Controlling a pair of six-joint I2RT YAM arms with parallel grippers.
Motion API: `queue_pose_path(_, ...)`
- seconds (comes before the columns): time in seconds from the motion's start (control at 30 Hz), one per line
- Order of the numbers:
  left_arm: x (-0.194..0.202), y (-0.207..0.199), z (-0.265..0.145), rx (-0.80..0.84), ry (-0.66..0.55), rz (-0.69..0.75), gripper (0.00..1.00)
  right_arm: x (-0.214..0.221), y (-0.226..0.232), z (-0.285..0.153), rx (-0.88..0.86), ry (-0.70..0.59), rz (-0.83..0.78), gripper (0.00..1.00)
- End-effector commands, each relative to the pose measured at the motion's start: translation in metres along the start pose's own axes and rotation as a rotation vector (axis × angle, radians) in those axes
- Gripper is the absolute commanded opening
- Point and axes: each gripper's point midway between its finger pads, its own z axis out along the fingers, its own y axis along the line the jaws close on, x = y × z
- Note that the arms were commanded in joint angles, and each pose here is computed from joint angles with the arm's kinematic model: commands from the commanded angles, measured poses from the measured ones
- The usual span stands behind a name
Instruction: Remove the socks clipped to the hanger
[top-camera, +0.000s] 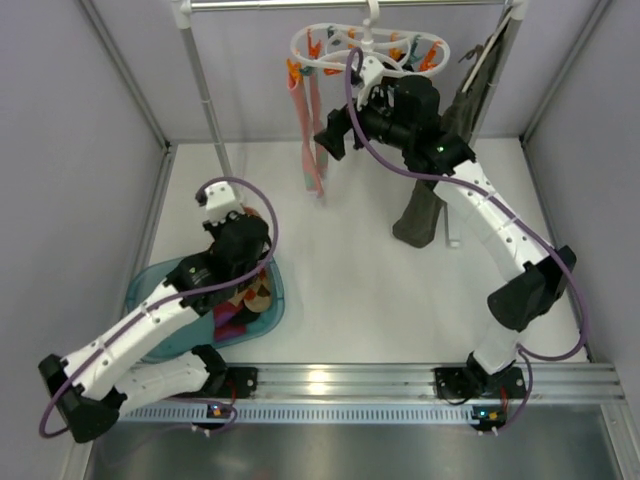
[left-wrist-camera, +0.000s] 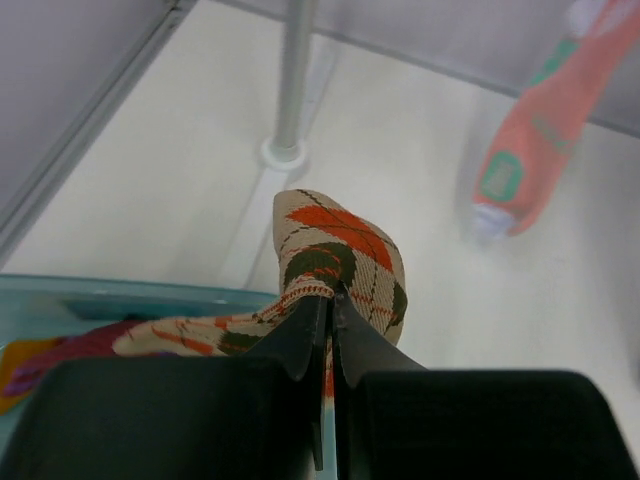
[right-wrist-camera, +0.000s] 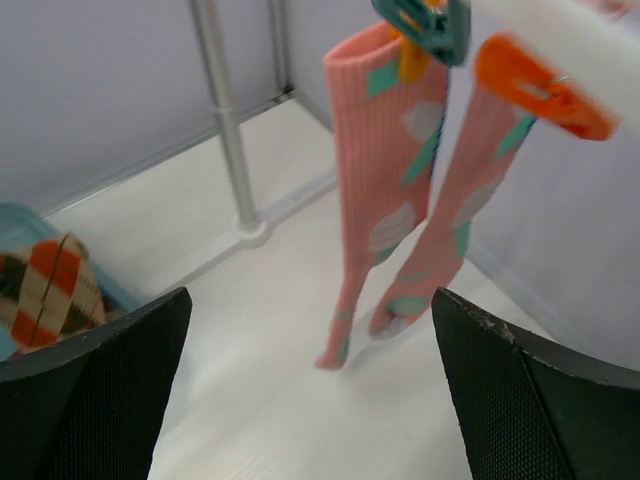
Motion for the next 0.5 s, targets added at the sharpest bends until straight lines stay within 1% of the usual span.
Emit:
queue_pose_path(0.0,0.035,0.066,-0.011,-0.129,0.119,0.054,0.00,-0.030,0.044,-0.042,-0.225,-0.078,-0.023,0.99)
queue_pose_path(0.03,0.040,0.082,-0.014,-0.169,0.141,0.042,0.00,-0.021,0.047,-0.043,-0.236,-0.062,-0.013,0.99)
queue_pose_path(0.07,0.045,0.083,-0.018,-0.152,0.161,0.021,0.00,-0.021,0.048,-0.047,-0.240,-0.066,-0.013,0.99)
queue_pose_path(0.1,0.051,0.084,-0.022,-0.121,0.177,0.001,0.00,-0.029,0.052,-0.056,-0.246,-0.093,-0.017,0.99)
queue_pose_path(0.13,0.055,0.082,-0.024,-0.108,0.195,-0.033,0.00,-0.022,0.055,-0.057,-0.254,-0.083,-0.007,0.99)
queue_pose_path(0.17,0.064,0.090,-0.028,-0.128,0.222,-0.030,0.03,-0.021,0.055,-0.060,-0.254,-0.086,-0.001,0.99)
queue_pose_path(0.2,0.072,0.096,-0.029,-0.146,0.235,-0.033,0.12,-0.030,0.059,-0.067,-0.265,-0.114,-0.002,0.99)
queue_pose_path(0.23,0.080,0.100,-0.029,-0.161,0.248,-0.045,0.24,-0.024,0.061,-0.068,-0.269,-0.105,0.008,0.99)
queue_pose_path(0.27,0.088,0.103,-0.031,-0.167,0.271,-0.041,0.63,-0.023,0.062,-0.071,-0.274,-0.106,0.013,0.99)
queue_pose_path(0.3,0.094,0.104,-0.031,-0.169,0.282,-0.046,0.77,-0.023,0.065,-0.077,-0.280,-0.110,0.014,0.99)
queue_pose_path(0.33,0.094,0.102,-0.032,-0.161,0.289,-0.059,0.98,-0.023,0.067,-0.079,-0.281,-0.113,0.013,0.99)
queue_pose_path(0.4,0.092,0.094,-0.034,-0.129,0.306,-0.085,0.99,-0.027,0.064,-0.089,-0.252,-0.124,0.008,0.99)
queue_pose_path(0.43,0.085,0.088,-0.036,-0.106,0.308,-0.097,0.99,-0.021,0.063,-0.091,-0.240,-0.108,0.019,0.99)
queue_pose_path(0.47,0.079,0.082,-0.037,-0.086,0.309,-0.110,0.99,-0.026,0.063,-0.100,-0.226,-0.124,0.015,1.00)
